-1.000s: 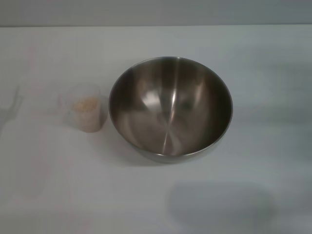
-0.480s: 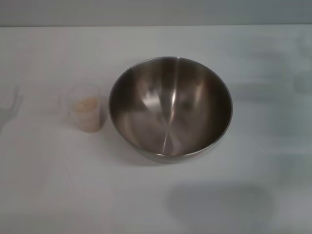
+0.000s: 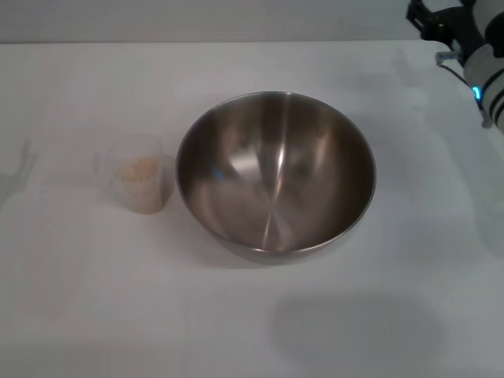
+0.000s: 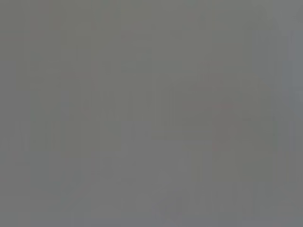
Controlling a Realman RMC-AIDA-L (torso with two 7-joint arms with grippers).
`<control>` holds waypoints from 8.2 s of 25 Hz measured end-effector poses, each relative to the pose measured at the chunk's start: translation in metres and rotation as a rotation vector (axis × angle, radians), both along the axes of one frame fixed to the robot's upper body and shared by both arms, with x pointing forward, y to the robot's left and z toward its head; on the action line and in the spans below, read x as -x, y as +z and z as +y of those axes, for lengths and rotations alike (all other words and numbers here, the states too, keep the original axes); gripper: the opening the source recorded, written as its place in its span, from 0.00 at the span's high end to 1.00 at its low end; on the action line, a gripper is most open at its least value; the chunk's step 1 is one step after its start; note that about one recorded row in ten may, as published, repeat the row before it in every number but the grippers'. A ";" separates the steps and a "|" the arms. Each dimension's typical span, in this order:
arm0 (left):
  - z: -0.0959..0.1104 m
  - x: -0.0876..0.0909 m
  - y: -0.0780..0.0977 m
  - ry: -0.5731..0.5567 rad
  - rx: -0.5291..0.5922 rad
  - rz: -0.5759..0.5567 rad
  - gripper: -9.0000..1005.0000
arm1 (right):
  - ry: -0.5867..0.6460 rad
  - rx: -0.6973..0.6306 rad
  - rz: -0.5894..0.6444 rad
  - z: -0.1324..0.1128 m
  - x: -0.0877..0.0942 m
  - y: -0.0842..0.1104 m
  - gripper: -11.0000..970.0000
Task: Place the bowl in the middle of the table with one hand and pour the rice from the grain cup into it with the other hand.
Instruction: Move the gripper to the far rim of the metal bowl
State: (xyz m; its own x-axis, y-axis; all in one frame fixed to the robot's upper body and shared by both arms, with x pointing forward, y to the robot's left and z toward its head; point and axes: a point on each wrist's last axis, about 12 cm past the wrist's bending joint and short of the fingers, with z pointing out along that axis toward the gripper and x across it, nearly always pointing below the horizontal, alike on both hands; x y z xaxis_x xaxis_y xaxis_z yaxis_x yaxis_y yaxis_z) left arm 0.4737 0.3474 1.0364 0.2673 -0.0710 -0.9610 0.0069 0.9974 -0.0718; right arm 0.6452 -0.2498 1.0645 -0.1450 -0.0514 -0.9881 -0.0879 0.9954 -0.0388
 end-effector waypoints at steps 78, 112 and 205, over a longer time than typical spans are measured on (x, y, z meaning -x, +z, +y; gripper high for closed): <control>-0.002 -0.005 -0.004 -0.012 -0.008 0.041 0.19 | 0.028 0.155 0.484 0.079 -0.068 0.057 0.18; -0.012 -0.012 -0.007 -0.055 -0.006 0.073 0.20 | -0.361 -0.671 -0.505 -0.152 0.158 -0.016 0.18; -0.023 -0.026 -0.025 -0.056 -0.210 0.246 0.22 | 0.549 -0.181 -0.175 -0.060 0.103 0.023 0.18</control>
State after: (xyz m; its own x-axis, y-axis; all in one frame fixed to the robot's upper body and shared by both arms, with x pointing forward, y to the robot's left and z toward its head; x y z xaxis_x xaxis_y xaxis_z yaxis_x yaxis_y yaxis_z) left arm 0.4993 0.3243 1.0116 0.0267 0.1272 -0.9915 0.0700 0.9892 0.1288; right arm 0.5422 -0.3102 1.0871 0.0212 0.0982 -0.9949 -0.5987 0.7983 0.0661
